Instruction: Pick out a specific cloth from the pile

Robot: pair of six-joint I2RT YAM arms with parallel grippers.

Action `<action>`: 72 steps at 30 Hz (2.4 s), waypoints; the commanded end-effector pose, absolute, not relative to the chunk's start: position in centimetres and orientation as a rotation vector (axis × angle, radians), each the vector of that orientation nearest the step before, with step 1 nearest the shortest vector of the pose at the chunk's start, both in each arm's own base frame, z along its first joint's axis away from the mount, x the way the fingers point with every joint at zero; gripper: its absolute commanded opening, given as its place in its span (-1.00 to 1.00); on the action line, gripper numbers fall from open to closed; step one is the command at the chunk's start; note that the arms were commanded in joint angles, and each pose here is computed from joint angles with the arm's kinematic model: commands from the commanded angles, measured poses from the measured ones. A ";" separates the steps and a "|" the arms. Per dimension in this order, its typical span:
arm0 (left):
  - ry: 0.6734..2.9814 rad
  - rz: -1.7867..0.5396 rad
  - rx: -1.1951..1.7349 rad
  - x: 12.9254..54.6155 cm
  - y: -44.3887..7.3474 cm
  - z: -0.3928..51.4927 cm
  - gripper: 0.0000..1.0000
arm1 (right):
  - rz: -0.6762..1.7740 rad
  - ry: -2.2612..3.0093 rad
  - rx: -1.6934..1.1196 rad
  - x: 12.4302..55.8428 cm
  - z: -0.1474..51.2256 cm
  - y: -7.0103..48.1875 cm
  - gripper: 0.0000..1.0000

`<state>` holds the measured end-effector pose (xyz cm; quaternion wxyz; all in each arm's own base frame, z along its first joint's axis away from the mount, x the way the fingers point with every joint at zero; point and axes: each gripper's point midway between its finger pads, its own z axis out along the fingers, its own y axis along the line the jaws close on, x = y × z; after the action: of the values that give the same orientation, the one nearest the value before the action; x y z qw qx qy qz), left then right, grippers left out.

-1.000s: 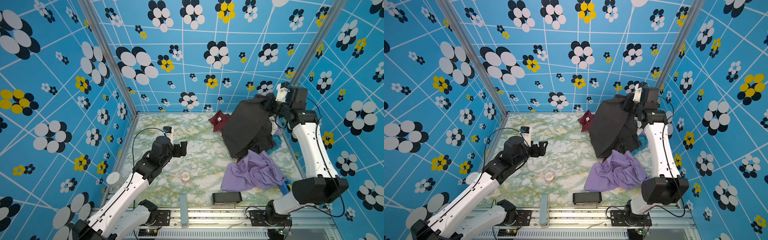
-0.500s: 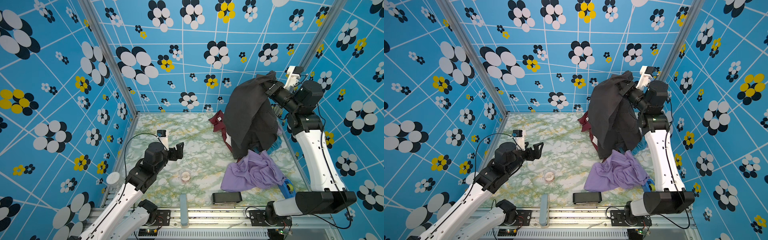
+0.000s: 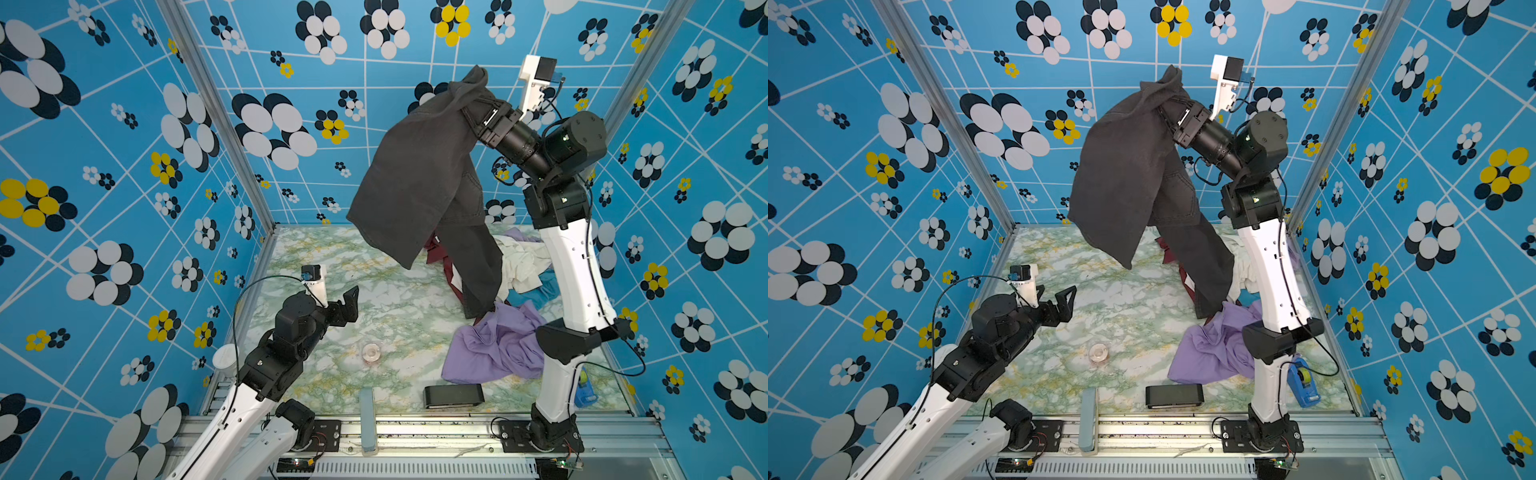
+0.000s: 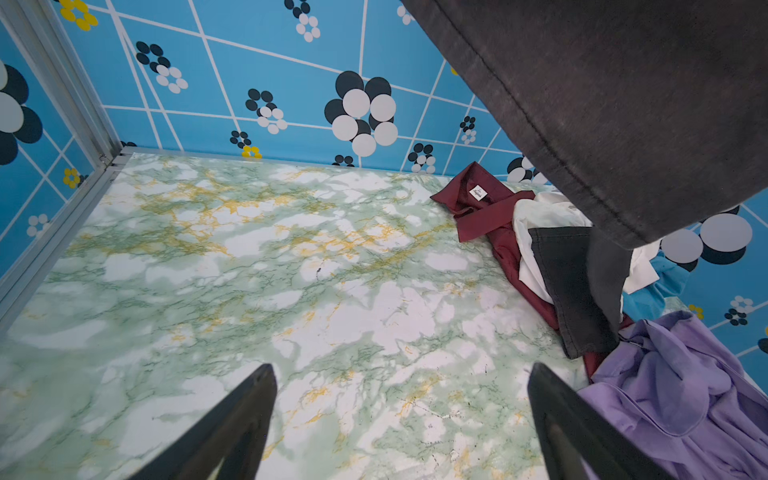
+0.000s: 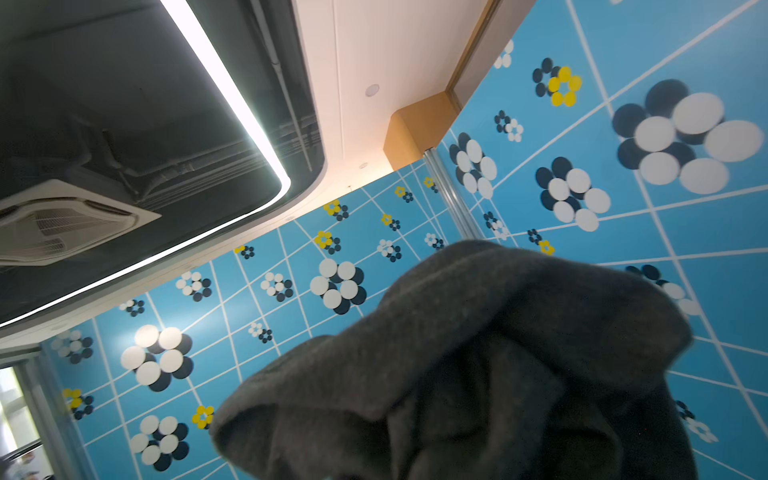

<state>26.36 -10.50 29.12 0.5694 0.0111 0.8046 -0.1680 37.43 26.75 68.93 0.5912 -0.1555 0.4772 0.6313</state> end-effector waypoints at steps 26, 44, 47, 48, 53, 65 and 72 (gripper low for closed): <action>1.843 -0.251 -0.025 23.1 -6.3 28.6 0.85 | 2.193 1.840 -0.276 42.1 29.0 58.3 -1.00; 1.839 -0.243 -0.031 23.1 -6.1 28.5 0.85 | 1.351 2.362 -0.516 40.0 25.6 51.3 0.99; 1.837 -0.252 -0.032 23.1 -6.2 28.5 0.85 | 1.203 2.452 -0.499 39.8 25.3 48.0 0.98; 1.836 -0.255 -0.032 23.1 -6.3 28.5 0.85 | 1.132 2.485 -0.501 39.8 25.0 46.7 0.98; 1.832 -0.263 -0.030 23.2 -6.4 28.5 0.85 | 0.890 2.564 -0.491 39.4 24.9 40.5 0.97; 1.864 -0.274 -0.003 24.2 -7.5 28.4 0.85 | 0.453 2.650 -0.128 40.0 21.1 21.3 0.84; 1.902 -0.304 0.007 25.3 -8.6 27.8 0.85 | 0.364 2.739 -0.019 40.6 16.0 17.5 0.81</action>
<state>25.06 -8.02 26.13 0.5572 0.0026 0.8233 -0.1082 39.73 17.97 16.98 0.1788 -0.0017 0.9733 0.1443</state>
